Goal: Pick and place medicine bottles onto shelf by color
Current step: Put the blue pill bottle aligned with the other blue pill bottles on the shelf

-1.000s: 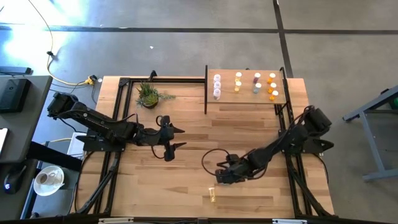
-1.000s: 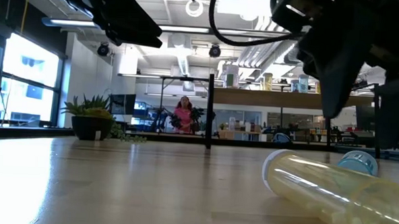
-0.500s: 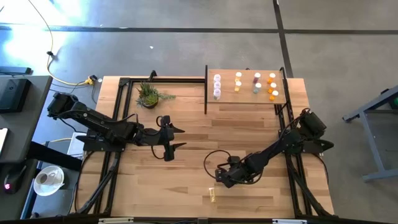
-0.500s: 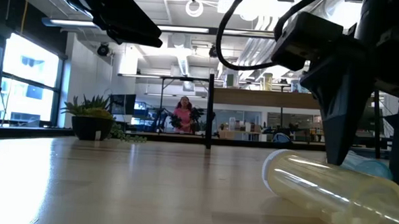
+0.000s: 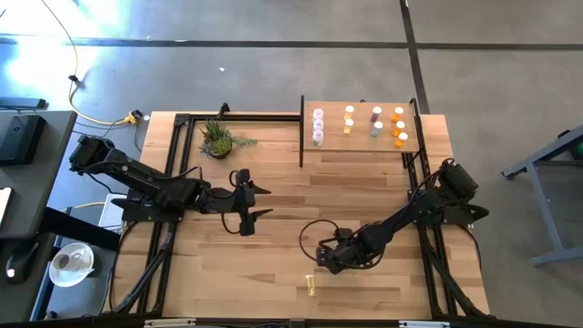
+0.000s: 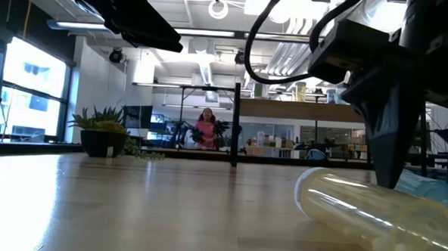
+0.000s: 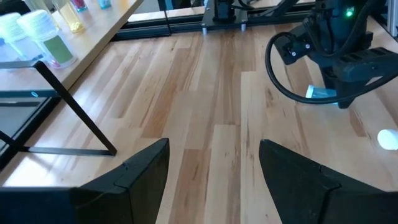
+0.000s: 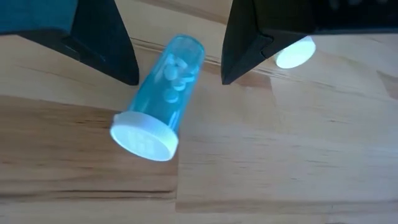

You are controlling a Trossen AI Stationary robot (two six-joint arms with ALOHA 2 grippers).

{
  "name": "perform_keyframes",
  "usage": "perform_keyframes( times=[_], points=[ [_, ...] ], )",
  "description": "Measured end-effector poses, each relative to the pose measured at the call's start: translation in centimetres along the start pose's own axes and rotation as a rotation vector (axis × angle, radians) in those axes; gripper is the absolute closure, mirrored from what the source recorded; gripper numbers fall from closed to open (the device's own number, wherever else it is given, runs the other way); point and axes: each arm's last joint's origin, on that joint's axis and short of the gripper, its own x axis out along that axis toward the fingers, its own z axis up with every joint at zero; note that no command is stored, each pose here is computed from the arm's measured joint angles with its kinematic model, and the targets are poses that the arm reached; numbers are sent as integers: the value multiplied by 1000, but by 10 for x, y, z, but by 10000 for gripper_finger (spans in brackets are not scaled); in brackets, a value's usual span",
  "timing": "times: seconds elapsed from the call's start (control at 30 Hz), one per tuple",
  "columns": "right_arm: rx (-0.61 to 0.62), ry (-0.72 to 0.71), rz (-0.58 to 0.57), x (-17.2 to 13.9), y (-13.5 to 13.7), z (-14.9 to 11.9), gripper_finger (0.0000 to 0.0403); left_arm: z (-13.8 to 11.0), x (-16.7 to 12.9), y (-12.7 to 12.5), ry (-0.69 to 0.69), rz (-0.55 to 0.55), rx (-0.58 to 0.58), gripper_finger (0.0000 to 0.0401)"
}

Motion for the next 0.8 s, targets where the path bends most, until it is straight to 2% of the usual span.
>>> perform_keyframes(
  times=[0.13, 0.4, 0.6, 0.8],
  points=[
    [0, 3, -13, 0, -1, 0, 190, 0, 0, 0, 0, -3, 4, 162],
    [-16, -24, -25, 0, -3, 1, 267, 0, 0, 0, 1, -7, 4, 162],
    [-67, -31, -16, 0, -3, 1, 310, 0, 0, 0, 1, -7, 4, 162],
    [-164, -36, -3, -1, -1, 0, 322, 0, 0, -1, 3, -30, 5, 162]
  ],
)
